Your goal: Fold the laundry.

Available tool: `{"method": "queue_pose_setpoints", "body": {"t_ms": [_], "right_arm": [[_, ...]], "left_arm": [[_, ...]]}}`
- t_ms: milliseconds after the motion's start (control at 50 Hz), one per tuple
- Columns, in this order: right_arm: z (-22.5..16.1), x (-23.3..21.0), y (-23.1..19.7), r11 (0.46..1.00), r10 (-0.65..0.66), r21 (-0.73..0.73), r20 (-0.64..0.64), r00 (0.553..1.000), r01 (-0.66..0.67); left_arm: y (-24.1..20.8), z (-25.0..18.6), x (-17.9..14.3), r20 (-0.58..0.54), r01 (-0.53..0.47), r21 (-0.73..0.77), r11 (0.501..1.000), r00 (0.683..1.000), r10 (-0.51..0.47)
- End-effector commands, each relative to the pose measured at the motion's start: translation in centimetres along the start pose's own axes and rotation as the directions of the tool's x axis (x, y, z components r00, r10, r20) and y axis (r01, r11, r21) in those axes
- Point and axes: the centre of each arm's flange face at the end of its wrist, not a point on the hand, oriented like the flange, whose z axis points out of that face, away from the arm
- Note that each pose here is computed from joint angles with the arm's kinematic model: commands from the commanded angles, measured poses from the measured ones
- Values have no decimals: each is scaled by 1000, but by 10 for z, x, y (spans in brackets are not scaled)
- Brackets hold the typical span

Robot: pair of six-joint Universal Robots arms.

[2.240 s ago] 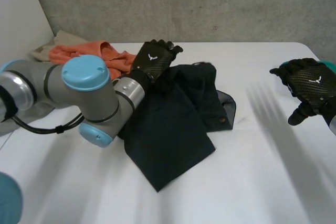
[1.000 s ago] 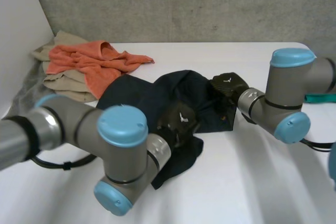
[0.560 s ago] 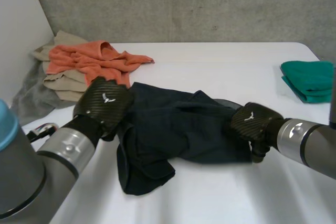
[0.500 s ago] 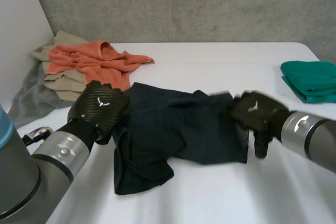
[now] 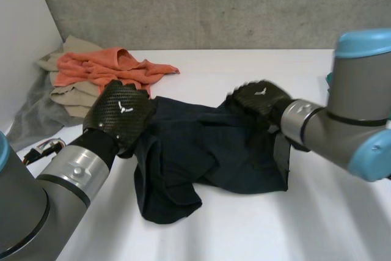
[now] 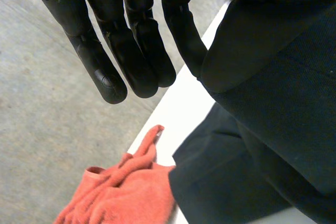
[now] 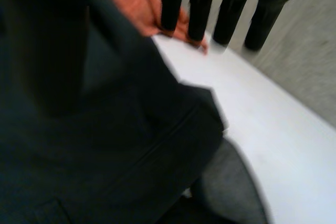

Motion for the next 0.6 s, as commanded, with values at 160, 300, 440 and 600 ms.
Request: {"method": "queue_pose_setpoints", "body": {"t_ms": [160,300,440,600], "right_arm": [[-22,22,-79,941,-97,304,-178,979,149],[-123,28,-171,785,-110,546,-343,933,293],[-210,18,-215,645,-88,655,-449,889,394],[-254,12,-238,562,-62,700,-495,867,441]], "left_arm": [[-65,26,-50,232,-45,310,950,972,-29],[-150,10,-110,357,-58,580,812,915,-189],[-216,-33,-155,344,-46,768,638,871,-351],[-245,-64,-174,357,-91,824,560,851,-386]]}}
